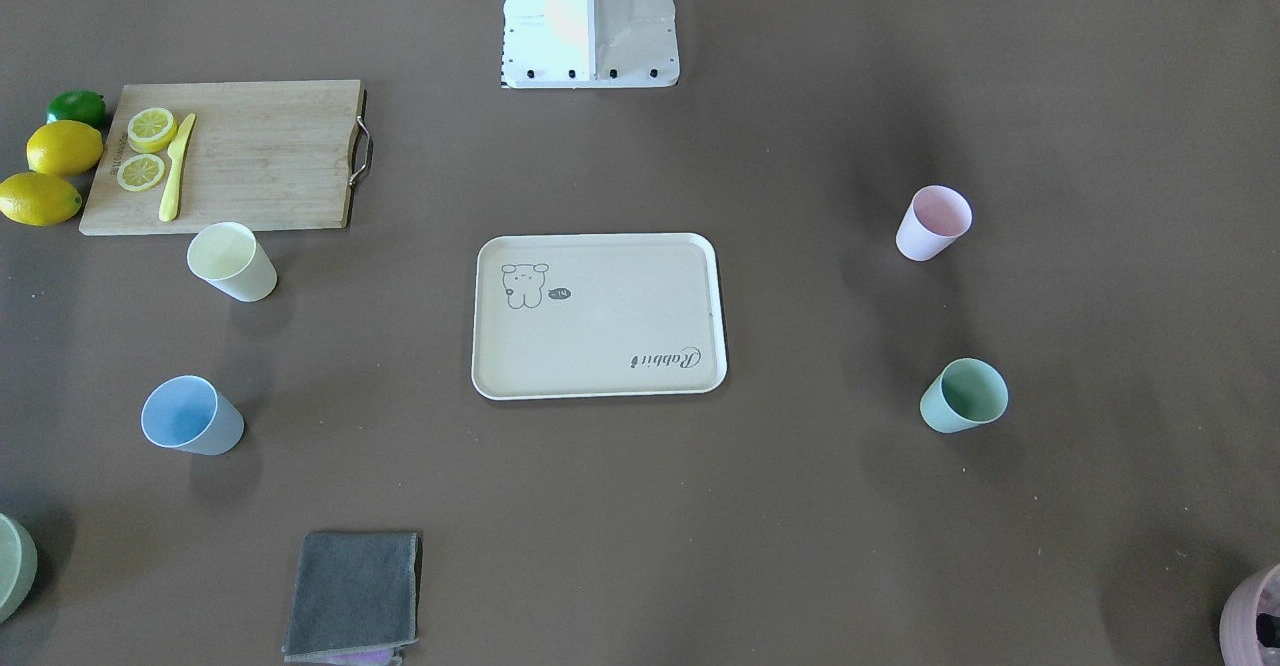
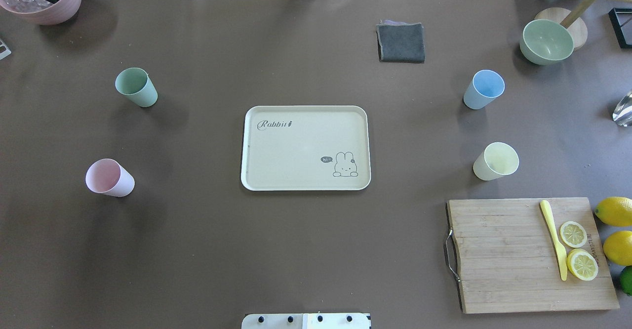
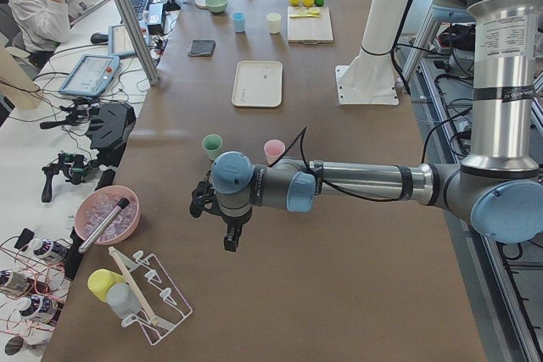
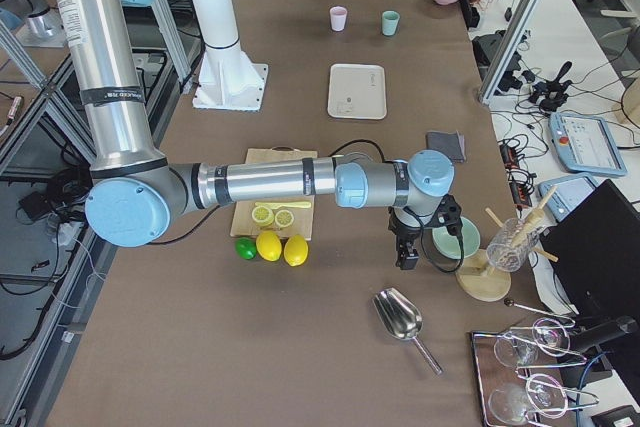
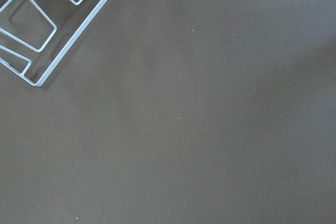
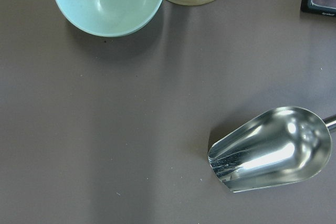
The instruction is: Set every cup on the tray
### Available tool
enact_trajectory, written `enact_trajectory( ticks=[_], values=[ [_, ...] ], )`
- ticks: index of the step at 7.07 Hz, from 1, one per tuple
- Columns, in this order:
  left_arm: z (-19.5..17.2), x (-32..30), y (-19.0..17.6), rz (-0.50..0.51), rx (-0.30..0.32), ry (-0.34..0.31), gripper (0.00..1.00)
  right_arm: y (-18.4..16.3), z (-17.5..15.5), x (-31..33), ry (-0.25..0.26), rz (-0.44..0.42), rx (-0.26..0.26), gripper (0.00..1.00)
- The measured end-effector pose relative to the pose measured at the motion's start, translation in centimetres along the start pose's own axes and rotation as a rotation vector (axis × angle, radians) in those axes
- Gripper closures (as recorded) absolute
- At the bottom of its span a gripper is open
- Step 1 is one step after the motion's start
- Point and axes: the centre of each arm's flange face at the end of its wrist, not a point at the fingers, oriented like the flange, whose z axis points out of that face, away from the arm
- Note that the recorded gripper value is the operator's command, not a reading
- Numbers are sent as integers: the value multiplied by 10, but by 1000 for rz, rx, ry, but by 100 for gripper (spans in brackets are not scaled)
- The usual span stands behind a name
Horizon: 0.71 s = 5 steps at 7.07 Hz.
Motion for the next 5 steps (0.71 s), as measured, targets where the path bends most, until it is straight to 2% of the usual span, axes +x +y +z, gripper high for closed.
enact_trajectory(
  ticks=[2, 5],
  values=[
    [-2, 1, 0, 4, 5, -8, 2, -1, -1, -1, 1, -14, 14, 0],
    [-10, 32, -10, 68, 25, 4, 2, 3, 12, -3, 0, -104, 79, 0]
  ],
)
